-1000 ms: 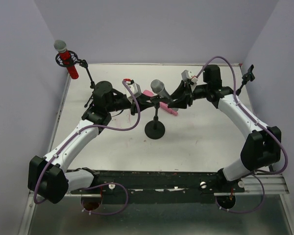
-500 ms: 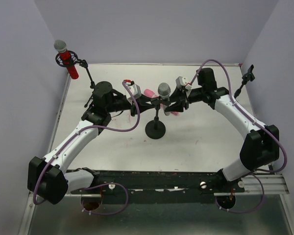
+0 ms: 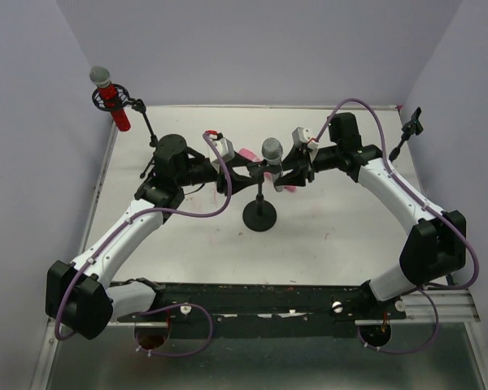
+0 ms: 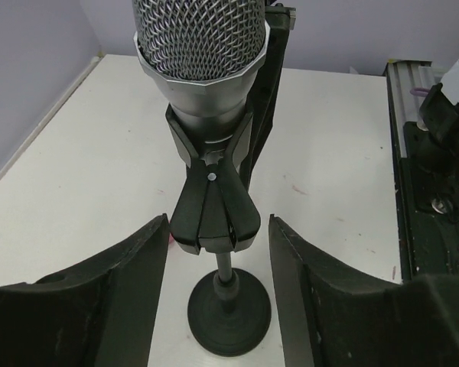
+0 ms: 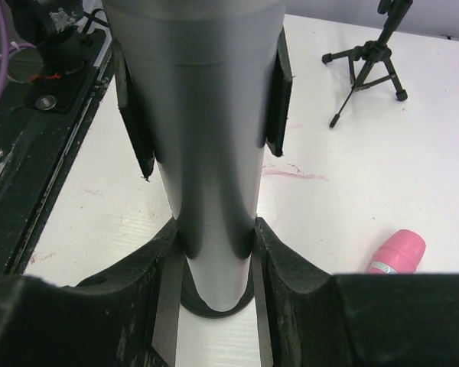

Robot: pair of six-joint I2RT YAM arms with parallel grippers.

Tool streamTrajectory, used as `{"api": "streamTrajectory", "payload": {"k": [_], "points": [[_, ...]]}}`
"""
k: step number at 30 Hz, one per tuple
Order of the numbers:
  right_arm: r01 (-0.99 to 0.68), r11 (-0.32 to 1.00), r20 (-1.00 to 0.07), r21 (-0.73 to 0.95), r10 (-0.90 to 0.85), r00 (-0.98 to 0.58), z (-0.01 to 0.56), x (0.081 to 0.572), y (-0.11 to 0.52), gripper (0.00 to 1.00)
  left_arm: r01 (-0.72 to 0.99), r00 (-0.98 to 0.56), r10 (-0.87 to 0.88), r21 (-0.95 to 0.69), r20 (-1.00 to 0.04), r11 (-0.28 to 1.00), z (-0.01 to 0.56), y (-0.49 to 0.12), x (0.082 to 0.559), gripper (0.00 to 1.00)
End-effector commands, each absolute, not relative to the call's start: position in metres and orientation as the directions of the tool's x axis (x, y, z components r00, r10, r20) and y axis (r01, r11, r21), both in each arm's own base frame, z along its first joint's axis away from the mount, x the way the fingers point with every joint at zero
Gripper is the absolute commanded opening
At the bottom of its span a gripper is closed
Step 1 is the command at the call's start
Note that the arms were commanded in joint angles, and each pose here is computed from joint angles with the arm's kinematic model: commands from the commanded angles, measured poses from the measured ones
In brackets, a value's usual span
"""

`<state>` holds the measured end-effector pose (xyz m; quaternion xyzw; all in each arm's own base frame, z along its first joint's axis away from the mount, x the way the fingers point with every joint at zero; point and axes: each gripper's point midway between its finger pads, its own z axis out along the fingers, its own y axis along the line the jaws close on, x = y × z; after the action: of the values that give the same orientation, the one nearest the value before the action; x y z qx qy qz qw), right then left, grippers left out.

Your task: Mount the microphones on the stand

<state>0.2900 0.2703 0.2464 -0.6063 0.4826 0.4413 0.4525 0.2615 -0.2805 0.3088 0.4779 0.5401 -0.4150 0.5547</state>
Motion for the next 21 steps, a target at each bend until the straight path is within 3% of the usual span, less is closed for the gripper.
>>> {"api": "streamTrajectory", "payload": {"k": [1, 3, 7, 14, 20, 21], "points": [[-0.977, -0.129, -0.966, -0.167, -0.177, 0.189, 0.264, 0.284, 0.272, 0.07, 0.976, 0.085, 0.042, 0.092, -0.995, 0.199, 0.324, -0.279, 0.256, 0.72], [-0.979, -0.125, -0.967, -0.162, -0.179, 0.183, 0.263, 0.284, 0.272, 0.13, 0.972, 0.09, 0.041, 0.097, -0.995, 0.216, 0.324, -0.277, 0.257, 0.84], [-0.983, -0.111, -0.969, -0.145, -0.184, 0.164, 0.264, 0.285, 0.272, 0.28, 0.966, 0.108, 0.034, 0.113, -0.994, 0.233, 0.326, -0.275, 0.256, 0.98], [-0.991, -0.052, -0.97, -0.123, -0.206, 0.131, 0.265, 0.288, 0.269, 0.66, 0.923, 0.176, 0.017, 0.171, -0.984, 0.345, 0.331, -0.258, 0.259, 0.99], [-0.994, -0.007, -0.97, -0.109, -0.216, 0.108, 0.269, 0.289, 0.263, 0.87, 0.866, 0.215, -0.051, 0.166, -0.975, 0.471, 0.325, -0.239, 0.254, 0.99], [-0.994, 0.001, -0.971, -0.105, -0.218, 0.102, 0.268, 0.29, 0.261, 1.0, 0.866, 0.215, -0.061, 0.161, -0.975, 0.473, 0.32, -0.238, 0.252, 0.99]]}}
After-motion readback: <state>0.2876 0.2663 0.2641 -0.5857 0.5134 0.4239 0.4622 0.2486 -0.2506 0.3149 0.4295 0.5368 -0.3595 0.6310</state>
